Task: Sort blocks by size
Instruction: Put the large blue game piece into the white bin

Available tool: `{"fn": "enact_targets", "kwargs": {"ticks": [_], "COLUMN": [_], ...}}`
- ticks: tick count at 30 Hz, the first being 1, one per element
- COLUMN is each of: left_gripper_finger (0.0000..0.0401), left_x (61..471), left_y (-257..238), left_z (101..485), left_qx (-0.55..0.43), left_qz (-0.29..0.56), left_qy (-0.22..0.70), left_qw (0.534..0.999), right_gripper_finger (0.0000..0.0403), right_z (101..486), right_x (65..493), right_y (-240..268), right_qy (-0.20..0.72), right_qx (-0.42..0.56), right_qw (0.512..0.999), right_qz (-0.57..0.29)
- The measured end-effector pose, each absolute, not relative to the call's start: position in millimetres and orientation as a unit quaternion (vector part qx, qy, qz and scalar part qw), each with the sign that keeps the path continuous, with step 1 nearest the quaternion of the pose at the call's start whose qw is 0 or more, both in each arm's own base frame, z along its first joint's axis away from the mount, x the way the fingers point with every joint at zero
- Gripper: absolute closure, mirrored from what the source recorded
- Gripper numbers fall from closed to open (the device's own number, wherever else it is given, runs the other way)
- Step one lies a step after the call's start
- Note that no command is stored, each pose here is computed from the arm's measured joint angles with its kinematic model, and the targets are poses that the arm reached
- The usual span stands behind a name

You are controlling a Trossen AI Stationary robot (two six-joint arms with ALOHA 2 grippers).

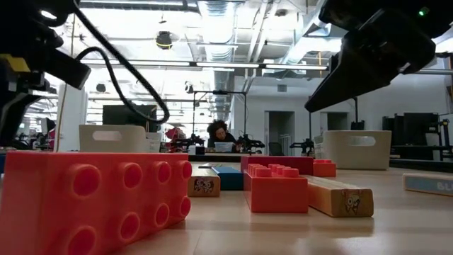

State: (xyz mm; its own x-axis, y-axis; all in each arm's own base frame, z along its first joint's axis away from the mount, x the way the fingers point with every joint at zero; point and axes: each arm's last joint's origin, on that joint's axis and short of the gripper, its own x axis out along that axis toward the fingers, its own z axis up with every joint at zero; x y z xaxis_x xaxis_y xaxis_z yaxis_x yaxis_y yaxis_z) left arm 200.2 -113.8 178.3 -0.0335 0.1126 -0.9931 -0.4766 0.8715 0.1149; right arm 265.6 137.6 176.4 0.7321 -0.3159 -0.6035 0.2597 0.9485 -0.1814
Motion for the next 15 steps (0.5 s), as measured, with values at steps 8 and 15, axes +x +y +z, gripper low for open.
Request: {"fn": "enact_targets", "kwargs": {"ticks": [8,15], "left_gripper_finger": [0.0184,0.0184], "left_x": [205.7,211.8], "left_y": [-107.3,-86.8], "left_z": [168.5,160.6], "left_qx": [-0.115,-0.077], "left_qz": [0.205,0.226], "left_qy": [0.695,0.669], "left_qw": [0.679,0.704], "right_gripper_finger": [0.0188,0.0188], "right_z": [175.9,176.4], "right_x": [265.0,265.5], "right_y": [137.3,137.6], "right_qy": [0.335,0.332], "right_qx": [-0.046,-0.043], "right_qw": [0.928,0.93], "right_qz": [-0.155,-0.155]}}
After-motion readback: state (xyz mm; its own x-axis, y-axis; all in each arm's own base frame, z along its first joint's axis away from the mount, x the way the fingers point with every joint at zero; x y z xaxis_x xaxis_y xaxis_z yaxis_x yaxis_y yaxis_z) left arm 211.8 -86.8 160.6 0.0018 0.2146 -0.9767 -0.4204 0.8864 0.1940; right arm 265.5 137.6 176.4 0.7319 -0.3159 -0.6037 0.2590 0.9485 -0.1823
